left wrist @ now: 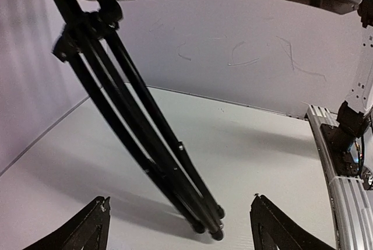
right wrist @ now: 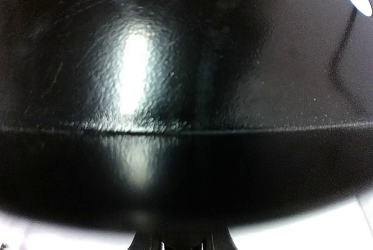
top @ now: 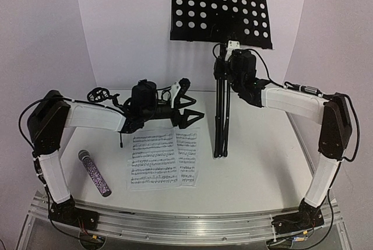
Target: Set up the instrument practice props
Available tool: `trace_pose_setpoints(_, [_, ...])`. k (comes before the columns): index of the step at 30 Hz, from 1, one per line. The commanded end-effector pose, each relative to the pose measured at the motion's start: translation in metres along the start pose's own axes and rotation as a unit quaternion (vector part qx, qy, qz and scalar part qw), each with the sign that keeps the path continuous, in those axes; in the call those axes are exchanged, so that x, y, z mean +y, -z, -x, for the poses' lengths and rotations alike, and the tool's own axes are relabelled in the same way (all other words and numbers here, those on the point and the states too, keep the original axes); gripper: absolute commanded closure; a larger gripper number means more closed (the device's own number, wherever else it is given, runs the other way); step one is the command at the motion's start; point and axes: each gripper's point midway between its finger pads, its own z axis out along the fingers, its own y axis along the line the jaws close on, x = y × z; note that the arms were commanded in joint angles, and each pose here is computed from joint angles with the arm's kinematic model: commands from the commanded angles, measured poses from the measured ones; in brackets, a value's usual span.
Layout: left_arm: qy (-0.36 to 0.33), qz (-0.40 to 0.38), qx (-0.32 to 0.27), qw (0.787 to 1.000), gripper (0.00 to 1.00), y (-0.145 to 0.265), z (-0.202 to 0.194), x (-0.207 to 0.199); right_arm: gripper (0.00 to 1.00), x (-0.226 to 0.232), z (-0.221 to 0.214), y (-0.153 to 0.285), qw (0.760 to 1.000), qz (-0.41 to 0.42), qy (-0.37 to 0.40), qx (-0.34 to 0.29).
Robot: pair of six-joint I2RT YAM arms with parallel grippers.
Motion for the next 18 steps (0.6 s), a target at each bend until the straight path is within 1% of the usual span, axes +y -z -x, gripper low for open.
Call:
trace_pose_setpoints(1, [-0.025,0.025,-0.066,0.997,0.16,-0.038,0.033,0.015,1.0,-0.012,0.193,0.062,0.949,-0.014,-0.112,-0.294])
trace_pose_setpoints(4, [-0.006,0.052,-0.067,0.996,0.22,-0.063,0.029,0.038,1.0,-0.003,0.196,0.066,0.944,-0.008,-0.112,-0.31])
trace_pose_setpoints(6, [-0.039,0.048,-0.087,0.994,0.25,-0.074,0.039,0.036,1.0,-0.002,0.195,0.068,0.942,-0.007,-0.114,-0.314])
trace_pose_setpoints(8, [-0.043,0.064,-0.096,0.992,0.33,-0.081,0.042,0.044,1.0,-0.003,0.192,0.069,0.943,-0.005,-0.117,-0.313])
trace_pose_setpoints(10, [-0.04,0.094,-0.093,0.99,0.44,-0.084,0.04,0.057,1.0,-0.001,0.188,0.069,0.945,-0.001,-0.105,-0.31])
trace_pose_setpoints(12, [-0.047,0.11,-0.09,0.989,0.52,-0.084,0.036,0.063,1.0,0.001,0.183,0.068,0.948,0.002,-0.09,-0.305])
trace_pose_setpoints(14, [-0.051,0.113,-0.089,0.988,0.52,-0.084,0.033,0.067,1.0,0.0,0.179,0.068,0.949,0.001,-0.088,-0.302])
trace_pose_setpoints(18, [-0.052,0.119,-0.096,0.987,0.49,-0.093,0.037,0.077,1.0,0.0,0.174,0.071,0.948,0.005,-0.097,-0.305])
